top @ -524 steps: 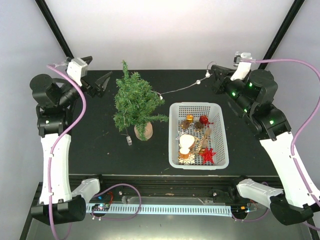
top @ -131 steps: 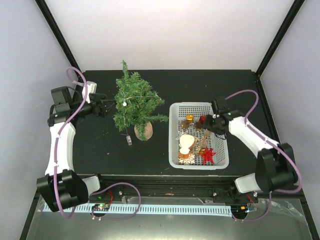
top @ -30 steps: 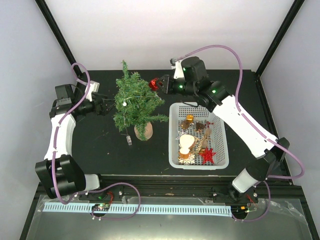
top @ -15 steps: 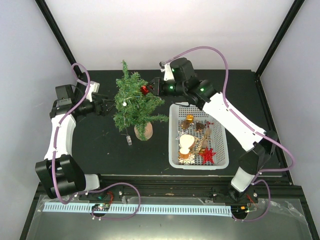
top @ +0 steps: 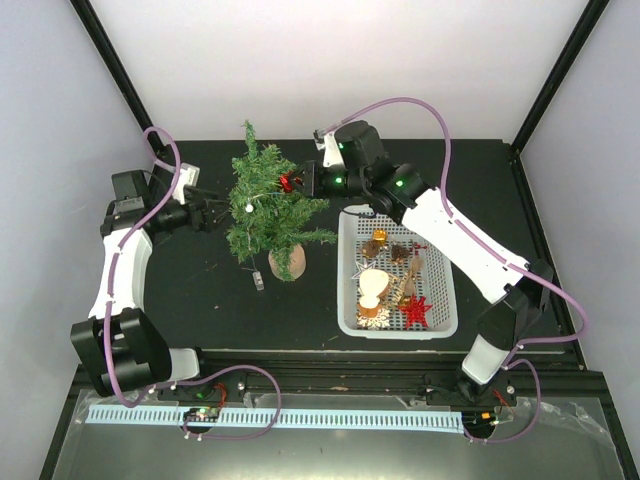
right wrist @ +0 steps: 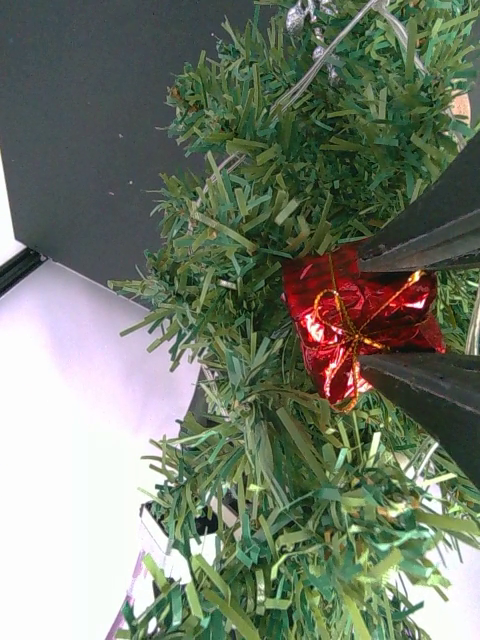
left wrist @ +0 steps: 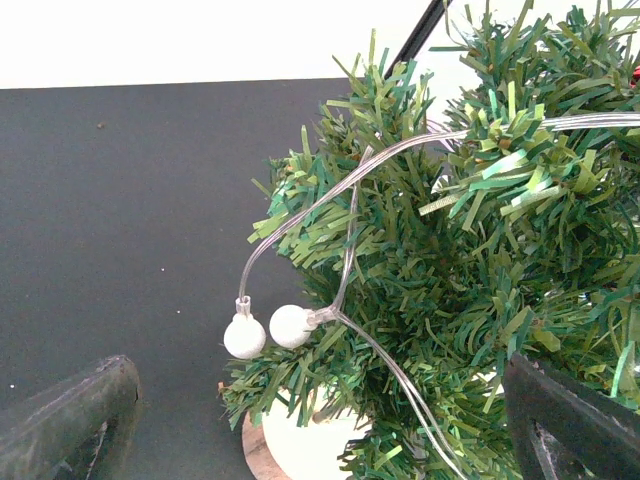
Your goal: Decorate the small christmas tree
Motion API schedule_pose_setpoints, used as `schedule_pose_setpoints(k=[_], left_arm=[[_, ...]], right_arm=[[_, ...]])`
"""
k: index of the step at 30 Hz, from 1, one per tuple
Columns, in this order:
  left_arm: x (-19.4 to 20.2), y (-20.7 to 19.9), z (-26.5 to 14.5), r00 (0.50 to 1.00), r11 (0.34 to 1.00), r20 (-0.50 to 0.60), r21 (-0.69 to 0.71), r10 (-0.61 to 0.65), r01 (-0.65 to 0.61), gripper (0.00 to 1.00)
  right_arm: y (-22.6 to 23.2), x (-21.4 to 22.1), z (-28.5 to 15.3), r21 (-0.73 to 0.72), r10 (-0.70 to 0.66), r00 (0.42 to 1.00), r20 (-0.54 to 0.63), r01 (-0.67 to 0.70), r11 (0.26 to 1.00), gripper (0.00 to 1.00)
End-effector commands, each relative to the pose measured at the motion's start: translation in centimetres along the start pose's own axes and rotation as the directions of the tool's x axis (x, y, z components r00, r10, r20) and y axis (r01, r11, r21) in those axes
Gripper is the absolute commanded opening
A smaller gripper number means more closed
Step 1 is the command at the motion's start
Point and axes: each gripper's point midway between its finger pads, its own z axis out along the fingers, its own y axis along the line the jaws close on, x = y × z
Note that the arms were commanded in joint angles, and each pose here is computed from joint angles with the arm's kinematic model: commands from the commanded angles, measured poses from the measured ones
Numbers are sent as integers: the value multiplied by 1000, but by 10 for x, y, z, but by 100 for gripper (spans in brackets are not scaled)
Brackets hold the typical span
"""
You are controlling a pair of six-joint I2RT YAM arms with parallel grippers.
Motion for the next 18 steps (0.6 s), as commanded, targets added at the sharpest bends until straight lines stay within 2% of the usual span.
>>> schedule_pose_setpoints(k=[1,15,18], left_arm=[[-1,-1,-1,1000,1000,12,18,0,0,99],[0,0,-1,1000,1000,10,12,2,-2,99],[0,0,0,1000,1000,9,12,-1,1,99]], right_arm=[[0,5,6,-10,-10,1000,-13,10,1000,24],[-10,10,12,22,-18,999,-29,19,1000,24],[-8,8,9,25,-22,999,-23,22,999,31]])
